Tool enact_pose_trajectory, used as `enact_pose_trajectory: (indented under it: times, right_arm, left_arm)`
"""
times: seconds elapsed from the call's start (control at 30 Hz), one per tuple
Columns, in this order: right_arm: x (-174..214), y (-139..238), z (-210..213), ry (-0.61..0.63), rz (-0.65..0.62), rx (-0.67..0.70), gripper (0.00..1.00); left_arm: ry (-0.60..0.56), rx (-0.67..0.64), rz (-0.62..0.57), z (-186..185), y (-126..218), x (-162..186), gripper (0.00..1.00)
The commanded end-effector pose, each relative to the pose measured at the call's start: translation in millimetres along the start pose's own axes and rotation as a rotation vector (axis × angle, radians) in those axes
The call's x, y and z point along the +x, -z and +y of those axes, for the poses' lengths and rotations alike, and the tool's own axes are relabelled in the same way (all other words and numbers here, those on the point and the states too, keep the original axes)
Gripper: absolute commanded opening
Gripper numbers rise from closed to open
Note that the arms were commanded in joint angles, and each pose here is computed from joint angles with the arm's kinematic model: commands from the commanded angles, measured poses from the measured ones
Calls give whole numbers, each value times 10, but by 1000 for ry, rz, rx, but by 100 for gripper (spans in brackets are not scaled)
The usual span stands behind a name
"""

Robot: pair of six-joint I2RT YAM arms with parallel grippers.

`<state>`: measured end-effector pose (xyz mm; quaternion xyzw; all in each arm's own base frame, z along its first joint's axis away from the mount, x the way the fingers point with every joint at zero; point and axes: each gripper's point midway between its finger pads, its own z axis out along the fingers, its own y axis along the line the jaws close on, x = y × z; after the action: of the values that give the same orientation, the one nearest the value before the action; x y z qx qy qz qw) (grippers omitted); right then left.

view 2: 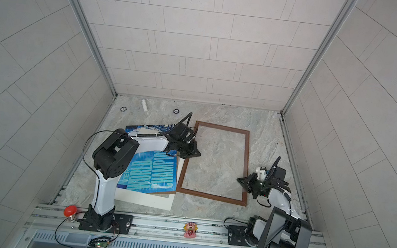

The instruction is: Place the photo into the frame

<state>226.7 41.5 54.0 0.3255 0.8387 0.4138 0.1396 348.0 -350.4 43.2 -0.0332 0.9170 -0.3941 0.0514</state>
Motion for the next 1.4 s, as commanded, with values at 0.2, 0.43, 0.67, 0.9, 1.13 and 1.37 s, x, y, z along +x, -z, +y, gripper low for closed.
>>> enact_pose_trajectory:
  times: [0.2,0.43,0.67,0.9,1.13,1.37]
  right_arm:
    - [76,11,30,8,21,11,0]
    - [29,-20,13,31,34,29,0]
    - [-3,-57,-9,53,29,49,0]
    - [6,-3,60,137,1,97,0]
    - [-41,21,127,175,-24,96,0]
    - [-25,48,230,229,-38,90,0]
  left_arm:
    - [-72,-14,-27,93,71,-48,0]
    - [-78,-34,-31,163,51,-46,0]
    - [-77,-39,-76,280,20,-54,0]
    - [-78,-37,-117,333,41,-64,0]
    - [-68,-48,-128,387,5,-82,0]
    - [-67,-49,-151,430,10,-83,0]
